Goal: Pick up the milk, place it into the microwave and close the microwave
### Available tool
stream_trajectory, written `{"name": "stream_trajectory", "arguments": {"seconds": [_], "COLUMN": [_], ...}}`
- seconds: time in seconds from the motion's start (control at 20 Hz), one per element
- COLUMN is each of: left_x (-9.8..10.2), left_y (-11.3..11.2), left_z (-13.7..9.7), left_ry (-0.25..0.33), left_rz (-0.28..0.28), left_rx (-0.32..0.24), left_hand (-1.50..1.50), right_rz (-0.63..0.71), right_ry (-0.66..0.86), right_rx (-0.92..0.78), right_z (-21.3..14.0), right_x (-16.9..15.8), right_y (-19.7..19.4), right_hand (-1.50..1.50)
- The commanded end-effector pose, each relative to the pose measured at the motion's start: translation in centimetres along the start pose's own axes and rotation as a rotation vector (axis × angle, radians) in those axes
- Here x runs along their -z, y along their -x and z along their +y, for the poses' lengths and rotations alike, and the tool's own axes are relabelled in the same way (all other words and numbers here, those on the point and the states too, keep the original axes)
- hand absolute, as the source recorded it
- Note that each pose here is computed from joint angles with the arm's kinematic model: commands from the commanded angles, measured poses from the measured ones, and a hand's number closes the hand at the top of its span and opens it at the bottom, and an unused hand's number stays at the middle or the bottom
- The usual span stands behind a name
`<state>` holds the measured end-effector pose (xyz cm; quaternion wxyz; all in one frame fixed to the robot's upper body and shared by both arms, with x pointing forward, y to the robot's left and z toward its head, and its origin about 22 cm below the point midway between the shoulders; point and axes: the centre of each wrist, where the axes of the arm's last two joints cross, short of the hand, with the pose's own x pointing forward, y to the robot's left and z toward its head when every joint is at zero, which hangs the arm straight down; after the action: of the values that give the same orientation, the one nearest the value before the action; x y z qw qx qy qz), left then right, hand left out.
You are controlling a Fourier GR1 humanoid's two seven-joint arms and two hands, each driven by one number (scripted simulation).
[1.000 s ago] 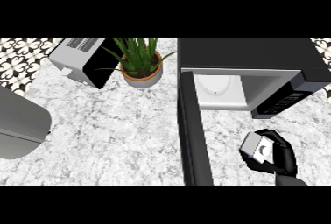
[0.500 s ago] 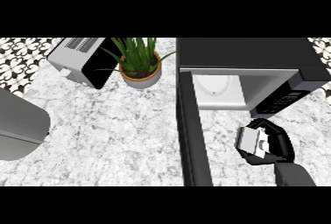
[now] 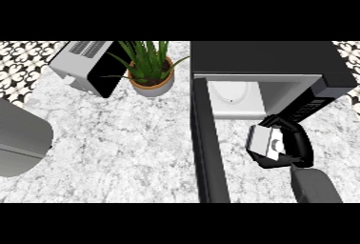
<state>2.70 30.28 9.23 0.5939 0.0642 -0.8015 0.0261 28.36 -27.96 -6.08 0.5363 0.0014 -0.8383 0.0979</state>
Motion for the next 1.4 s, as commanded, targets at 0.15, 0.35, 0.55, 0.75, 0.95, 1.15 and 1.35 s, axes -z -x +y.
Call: {"name": "stream_trajectory", "arguments": {"seconds": [0.15,0.35,0.55,0.75,0.95,1.15,1.35], "left_x": [1.4,-0.3,0.1,1.0,1.6,1.8,2.0], "left_y": [-0.6,-1.3,-1.2,0.8,-0.9,0.0,-0.2], "left_z": [0.1,0.7,1.6,1.1,0.7,1.4,1.7], "left_ry": [0.01,-0.005,0.008,0.0,0.042,0.039,0.052], "left_rz": [-0.069,-0.049,-0.057,-0.062,-0.079,-0.074,-0.069], "left_rx": [-0.06,-0.051,-0.044,-0.068,-0.06,-0.072,-0.075], "left_hand": [-1.5,-1.5,-1.5,-1.5,-1.5,-1.5,-1.5], "right_rz": [-0.021,0.019,0.043,0.076,0.079,0.088,0.08], "right_ry": [0.001,0.022,-0.015,0.014,0.061,0.101,0.183], "right_rx": [-0.098,-0.214,-0.291,-0.371,-0.432,-0.442,-0.57], "right_z": [4.7,3.3,3.5,3.1,4.7,3.0,2.0], "right_x": [6.3,9.4,12.7,14.3,15.3,17.3,17.9], "right_y": [-1.9,-2.7,-3.0,-1.9,-1.2,-2.1,-2.3], "right_hand": [1.5,1.5,1.5,1.5,1.5,1.5,1.5]}}
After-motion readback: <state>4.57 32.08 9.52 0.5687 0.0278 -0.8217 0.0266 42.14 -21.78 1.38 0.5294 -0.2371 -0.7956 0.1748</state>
